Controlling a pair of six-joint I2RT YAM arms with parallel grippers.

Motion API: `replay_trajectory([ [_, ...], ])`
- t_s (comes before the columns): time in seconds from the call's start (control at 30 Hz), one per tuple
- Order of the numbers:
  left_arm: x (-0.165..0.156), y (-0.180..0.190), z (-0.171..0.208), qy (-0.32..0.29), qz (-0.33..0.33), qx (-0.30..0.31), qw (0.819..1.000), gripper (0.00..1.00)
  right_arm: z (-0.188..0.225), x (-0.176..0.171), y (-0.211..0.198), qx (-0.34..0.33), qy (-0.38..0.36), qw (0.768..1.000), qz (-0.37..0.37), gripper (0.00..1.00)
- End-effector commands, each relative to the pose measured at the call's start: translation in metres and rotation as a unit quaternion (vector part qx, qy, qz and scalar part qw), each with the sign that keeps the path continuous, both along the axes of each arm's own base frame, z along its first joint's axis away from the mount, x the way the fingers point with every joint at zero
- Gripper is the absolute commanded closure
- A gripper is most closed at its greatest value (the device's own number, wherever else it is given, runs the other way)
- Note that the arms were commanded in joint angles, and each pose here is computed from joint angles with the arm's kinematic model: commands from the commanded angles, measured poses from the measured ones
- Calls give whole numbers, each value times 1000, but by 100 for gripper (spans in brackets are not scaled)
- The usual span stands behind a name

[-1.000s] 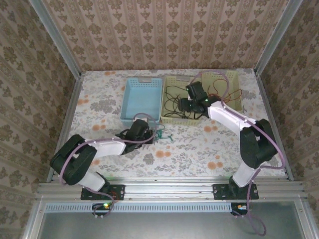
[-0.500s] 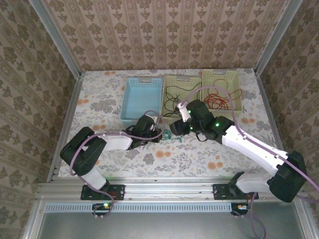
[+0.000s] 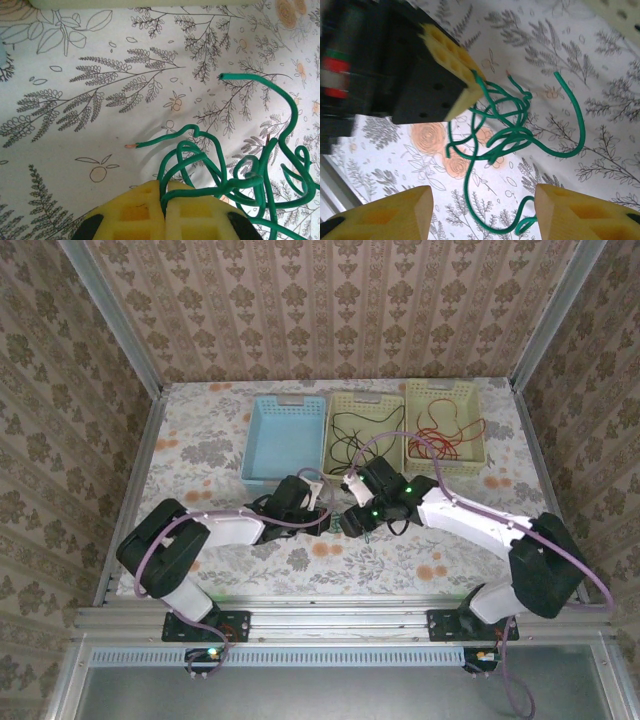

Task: Untangle the cables

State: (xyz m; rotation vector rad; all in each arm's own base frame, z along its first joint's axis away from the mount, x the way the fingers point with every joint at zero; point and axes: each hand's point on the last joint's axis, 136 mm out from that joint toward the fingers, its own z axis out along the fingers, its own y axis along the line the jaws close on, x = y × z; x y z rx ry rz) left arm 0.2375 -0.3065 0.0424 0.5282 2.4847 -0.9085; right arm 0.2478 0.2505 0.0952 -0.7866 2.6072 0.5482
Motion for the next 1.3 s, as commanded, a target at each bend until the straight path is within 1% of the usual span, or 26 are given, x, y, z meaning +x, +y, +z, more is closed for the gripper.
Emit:
replay_trajectory([
  [0.0,-1,0,9,-7,-8,-16,1000,100,-1,12,-7,-10,4,1000,-23,42],
  [0.1,1,2,8,-8,0,-12,1000,100,-11,11,-16,-32,22,999,-36,42],
  [0.17,3,3,8,-9,4,-11,1000,100,-19,1,-18,-42,43,998,-24,42],
  [0.3,7,5,6,-9,11,-9,1000,100,-22,-17,-12,-29,70,997,8,41],
  [0.4,9,5,5,-9,14,-9,1000,100,-20,-26,-5,-21,74,997,29,40],
  [0.6,8,2,7,-7,7,-13,1000,100,-31,-19,-3,-48,68,996,32,40],
  [0.77,6,1,9,-3,4,-15,1000,100,-31,-6,5,-46,49,997,32,42],
  [0.83,6,1,9,-2,4,-15,1000,100,-30,-1,11,-38,39,998,33,50],
  [0.93,7,2,9,0,9,-11,1000,100,-29,2,13,-34,34,998,32,75],
  [0.97,9,3,8,0,13,-8,1000,100,-28,4,12,-34,30,999,29,82],
  [1.1,10,9,3,3,26,1,1000,100,-19,8,-1,-34,8,999,-1,90],
  [1.17,10,13,1,7,32,5,999,100,-10,15,-13,-27,-1,999,-35,93],
  [1.27,8,20,-6,13,40,14,999,100,4,26,-36,1,-6,995,-97,97],
])
